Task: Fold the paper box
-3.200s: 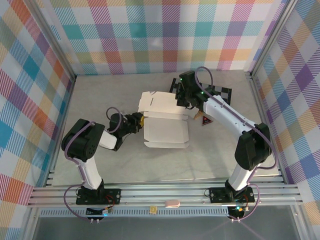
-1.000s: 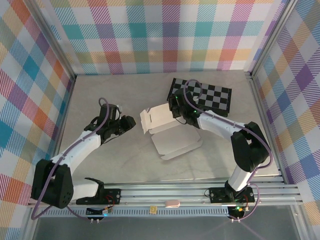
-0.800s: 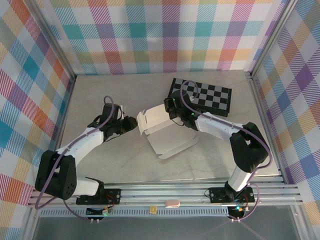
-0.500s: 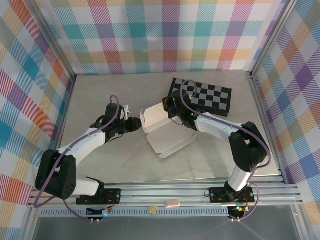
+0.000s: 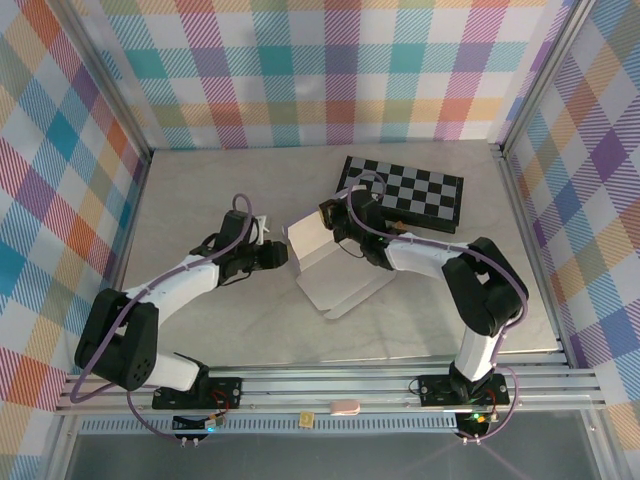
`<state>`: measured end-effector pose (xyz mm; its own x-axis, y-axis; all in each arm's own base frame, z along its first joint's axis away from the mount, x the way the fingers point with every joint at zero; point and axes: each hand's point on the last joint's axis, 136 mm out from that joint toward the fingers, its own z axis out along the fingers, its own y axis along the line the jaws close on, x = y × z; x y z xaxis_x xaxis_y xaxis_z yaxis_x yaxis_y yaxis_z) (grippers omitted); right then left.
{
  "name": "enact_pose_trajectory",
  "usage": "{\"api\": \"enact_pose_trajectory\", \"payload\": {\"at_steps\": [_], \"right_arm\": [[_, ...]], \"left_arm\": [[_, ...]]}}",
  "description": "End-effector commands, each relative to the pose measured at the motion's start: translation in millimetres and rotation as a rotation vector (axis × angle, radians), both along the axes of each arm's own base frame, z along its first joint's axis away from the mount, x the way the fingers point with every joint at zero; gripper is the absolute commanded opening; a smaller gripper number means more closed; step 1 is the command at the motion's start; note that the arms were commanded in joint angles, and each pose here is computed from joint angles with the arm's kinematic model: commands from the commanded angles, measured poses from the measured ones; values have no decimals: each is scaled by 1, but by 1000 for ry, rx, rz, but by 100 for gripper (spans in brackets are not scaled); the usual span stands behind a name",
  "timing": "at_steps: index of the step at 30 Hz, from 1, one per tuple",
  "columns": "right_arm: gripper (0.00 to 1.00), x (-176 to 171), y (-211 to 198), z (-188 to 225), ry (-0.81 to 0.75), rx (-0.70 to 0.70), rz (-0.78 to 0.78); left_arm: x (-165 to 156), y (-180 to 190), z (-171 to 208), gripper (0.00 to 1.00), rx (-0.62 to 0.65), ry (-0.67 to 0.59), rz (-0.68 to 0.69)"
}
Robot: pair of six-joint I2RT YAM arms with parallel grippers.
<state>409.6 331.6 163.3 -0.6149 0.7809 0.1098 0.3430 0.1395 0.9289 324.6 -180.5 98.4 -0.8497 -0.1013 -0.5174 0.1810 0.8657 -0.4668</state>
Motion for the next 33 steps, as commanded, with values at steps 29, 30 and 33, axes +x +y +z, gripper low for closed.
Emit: {"api": "enact_pose_trajectory", "payload": {"at_steps": [29, 30, 33], "right_arm": [[0, -10, 12, -2, -137, 74, 86], [0, -12, 12, -1, -153, 81, 92], [0, -20, 12, 3, -199, 103, 124]], "left_arm": [[-13, -17, 19, 46, 19, -127, -13], [-14, -15, 19, 46, 27, -125, -5], [-18, -10, 14, 46, 49, -112, 3]]}}
